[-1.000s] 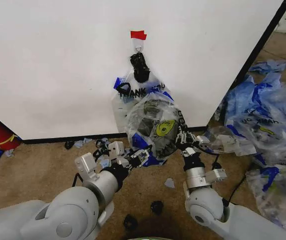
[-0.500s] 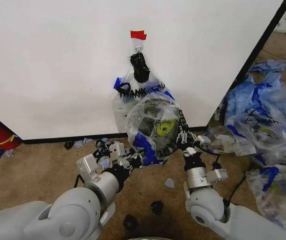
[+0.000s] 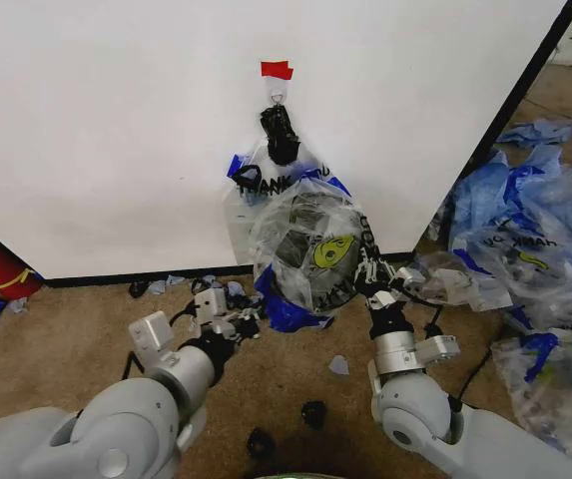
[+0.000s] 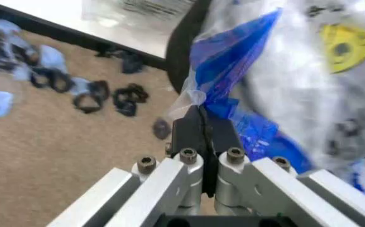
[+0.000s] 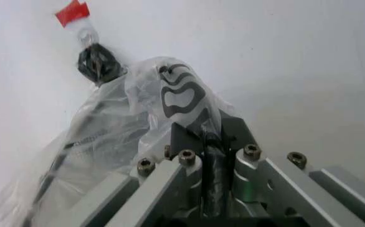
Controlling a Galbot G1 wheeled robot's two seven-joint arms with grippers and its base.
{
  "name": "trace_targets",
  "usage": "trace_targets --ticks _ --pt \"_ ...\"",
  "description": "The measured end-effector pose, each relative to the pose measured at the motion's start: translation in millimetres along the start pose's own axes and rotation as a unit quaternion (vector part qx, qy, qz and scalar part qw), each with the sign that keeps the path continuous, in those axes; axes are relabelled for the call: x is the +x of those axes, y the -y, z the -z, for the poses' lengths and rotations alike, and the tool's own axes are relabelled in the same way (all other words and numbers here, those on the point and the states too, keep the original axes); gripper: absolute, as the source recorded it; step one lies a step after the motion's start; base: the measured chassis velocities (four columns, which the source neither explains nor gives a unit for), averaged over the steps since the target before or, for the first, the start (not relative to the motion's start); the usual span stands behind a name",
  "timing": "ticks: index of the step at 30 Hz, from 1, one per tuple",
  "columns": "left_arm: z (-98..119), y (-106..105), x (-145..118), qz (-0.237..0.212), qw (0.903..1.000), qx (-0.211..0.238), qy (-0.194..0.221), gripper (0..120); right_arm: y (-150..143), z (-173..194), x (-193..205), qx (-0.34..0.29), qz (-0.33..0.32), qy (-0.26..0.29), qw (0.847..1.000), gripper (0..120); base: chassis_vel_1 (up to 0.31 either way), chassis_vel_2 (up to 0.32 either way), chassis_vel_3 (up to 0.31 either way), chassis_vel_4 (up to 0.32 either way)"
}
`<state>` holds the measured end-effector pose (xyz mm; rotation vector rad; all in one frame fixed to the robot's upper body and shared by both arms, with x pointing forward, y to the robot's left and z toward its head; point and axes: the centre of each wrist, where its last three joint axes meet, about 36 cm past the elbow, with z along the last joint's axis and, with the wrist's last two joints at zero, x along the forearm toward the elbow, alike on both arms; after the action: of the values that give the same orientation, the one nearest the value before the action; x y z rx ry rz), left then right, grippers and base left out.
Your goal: Pick up the garbage bag from the wall and place it over the trash bin.
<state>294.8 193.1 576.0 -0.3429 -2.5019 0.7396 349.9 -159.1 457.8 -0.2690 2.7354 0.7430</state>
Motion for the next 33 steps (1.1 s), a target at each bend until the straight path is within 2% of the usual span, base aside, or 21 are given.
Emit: trace_targets --ticks 6,13,22,33 --pt "-6.7 -7.7 3.0 0.02 0.9997 -0.011 0.0 0 -16.1 10.2 5.6 -0.032 -0.008 -0.008 0.999 1 0.0 0.0 0.0 0.0" --pt "-17.8 -10.5 4.2 0.021 0.9997 -0.012 0.001 0 -31.3 25.0 14.5 -0.066 -0.017 -0.026 0.997 1 0.0 0.0 0.0 0.0" --pt "-37.1 -29.5 -19.2 0.044 0.9988 -0.013 0.014 0 -45.4 34.3 36.6 -0.103 -0.029 -0.06 0.992 1 0.0 0.0 0.0 0.0" --pt "-51.0 -43.6 -33.4 0.063 0.9978 -0.015 0.016 0 -46.5 32.1 48.4 -0.104 -0.03 -0.073 0.991 1 0.0 0.0 0.0 0.0"
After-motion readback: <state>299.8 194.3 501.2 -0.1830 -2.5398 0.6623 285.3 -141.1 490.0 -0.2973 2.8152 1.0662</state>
